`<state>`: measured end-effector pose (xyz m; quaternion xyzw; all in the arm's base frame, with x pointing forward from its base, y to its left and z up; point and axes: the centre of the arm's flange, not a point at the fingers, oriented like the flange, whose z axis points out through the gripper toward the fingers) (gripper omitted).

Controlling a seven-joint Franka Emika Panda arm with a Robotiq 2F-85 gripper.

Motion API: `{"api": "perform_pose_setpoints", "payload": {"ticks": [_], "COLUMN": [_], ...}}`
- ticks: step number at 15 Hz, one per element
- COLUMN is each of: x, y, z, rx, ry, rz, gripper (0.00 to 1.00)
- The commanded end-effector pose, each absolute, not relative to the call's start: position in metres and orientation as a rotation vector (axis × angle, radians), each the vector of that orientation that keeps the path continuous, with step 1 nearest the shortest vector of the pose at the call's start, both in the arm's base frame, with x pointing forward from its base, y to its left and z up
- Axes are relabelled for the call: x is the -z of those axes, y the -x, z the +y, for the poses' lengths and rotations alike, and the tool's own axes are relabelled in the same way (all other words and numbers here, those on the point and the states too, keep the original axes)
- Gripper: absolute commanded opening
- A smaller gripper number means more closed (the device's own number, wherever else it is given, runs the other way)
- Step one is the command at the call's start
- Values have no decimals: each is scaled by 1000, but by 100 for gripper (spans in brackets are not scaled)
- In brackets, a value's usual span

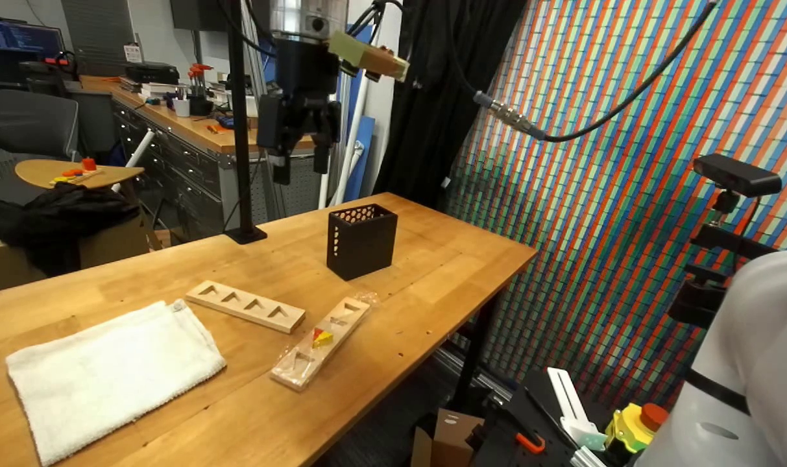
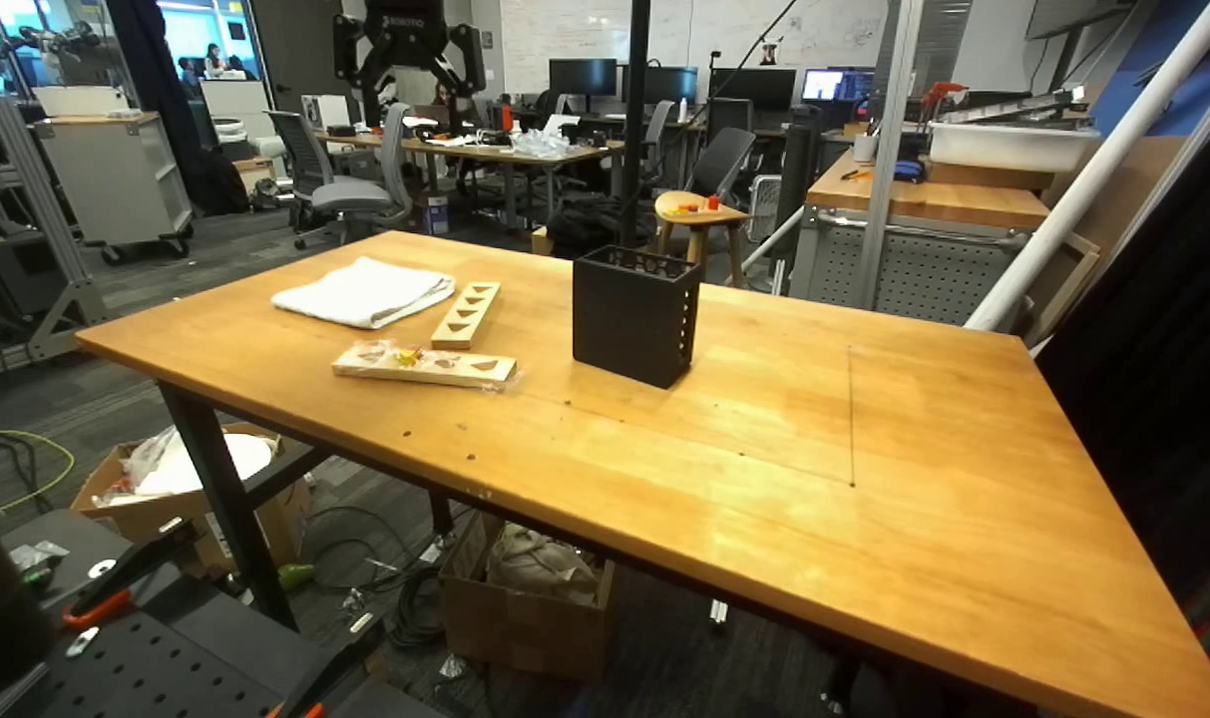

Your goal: Put the white towel inside the black holder on the table

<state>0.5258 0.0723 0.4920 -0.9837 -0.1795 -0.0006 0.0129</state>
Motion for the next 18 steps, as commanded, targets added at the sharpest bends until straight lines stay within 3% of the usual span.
{"api": "perform_pose_setpoints", "payload": {"ticks": [1,6,18], "x": [-494,-469,-342], "y": [-562,-594,-641], "z": [114,177,265], "rx": [119,202,32], "ry": [3073,3051,3076], "rz": [-618,-704,-879], "gripper": [100,100,100]}}
